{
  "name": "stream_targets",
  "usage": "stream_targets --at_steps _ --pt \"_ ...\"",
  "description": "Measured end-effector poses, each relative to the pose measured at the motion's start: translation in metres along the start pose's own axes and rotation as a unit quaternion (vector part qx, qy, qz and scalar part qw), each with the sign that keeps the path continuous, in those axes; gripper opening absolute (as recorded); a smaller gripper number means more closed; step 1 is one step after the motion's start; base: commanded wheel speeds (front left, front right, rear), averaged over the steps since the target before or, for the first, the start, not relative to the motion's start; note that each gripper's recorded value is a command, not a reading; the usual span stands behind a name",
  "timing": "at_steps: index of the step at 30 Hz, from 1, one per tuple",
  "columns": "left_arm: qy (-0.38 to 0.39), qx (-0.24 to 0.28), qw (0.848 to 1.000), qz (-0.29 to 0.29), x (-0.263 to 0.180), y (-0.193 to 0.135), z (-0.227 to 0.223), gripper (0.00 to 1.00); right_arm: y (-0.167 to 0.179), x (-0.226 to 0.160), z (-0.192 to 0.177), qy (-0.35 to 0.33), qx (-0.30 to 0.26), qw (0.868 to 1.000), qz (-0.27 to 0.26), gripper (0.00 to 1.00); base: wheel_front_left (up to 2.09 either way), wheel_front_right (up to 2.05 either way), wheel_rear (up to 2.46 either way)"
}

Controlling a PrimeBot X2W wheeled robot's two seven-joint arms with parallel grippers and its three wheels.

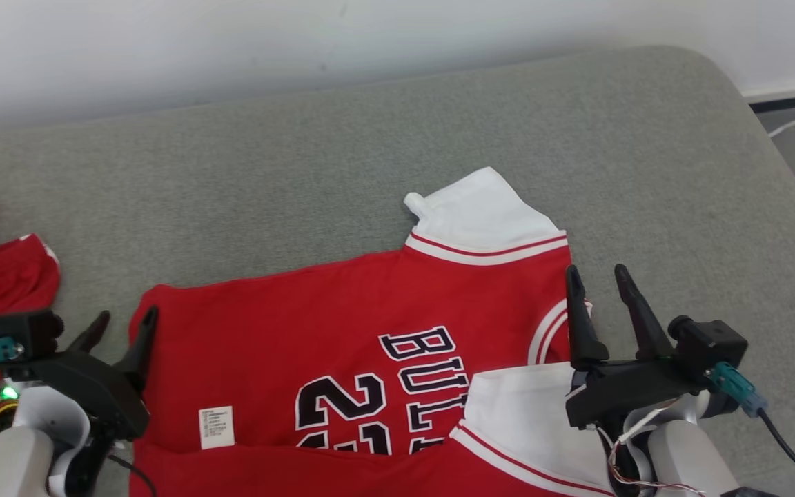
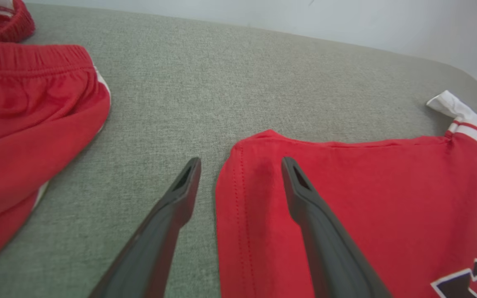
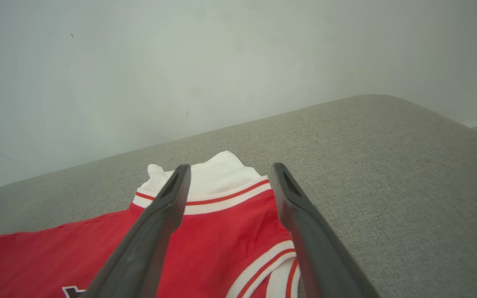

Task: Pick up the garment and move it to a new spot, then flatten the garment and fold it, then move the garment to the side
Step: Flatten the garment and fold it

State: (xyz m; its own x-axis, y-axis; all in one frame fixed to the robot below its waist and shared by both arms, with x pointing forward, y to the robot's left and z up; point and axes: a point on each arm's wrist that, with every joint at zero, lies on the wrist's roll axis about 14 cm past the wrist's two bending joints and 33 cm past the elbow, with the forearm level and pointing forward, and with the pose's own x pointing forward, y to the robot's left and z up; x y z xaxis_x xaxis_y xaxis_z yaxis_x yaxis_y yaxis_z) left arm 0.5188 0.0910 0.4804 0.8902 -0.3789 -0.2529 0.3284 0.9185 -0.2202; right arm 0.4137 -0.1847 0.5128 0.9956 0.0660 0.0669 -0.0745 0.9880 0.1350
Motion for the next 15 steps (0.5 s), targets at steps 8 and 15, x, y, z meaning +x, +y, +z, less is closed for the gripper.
stream_targets --at_steps 8,15 --pt "0.028 -0.008 0.999 -0.013 0.024 -0.006 -0.013 1.0 -0.012 -0.001 -0.018 0.024 0.005 1.0 -0.017 1.0 0.0 0.0 0.0" --pt "0.046 0.014 0.999 0.0 0.028 0.0 -0.02 1.0 -0.014 -0.001 -0.017 0.023 0.009 0.999 -0.02 1.0 0.0 0.0 0.0"
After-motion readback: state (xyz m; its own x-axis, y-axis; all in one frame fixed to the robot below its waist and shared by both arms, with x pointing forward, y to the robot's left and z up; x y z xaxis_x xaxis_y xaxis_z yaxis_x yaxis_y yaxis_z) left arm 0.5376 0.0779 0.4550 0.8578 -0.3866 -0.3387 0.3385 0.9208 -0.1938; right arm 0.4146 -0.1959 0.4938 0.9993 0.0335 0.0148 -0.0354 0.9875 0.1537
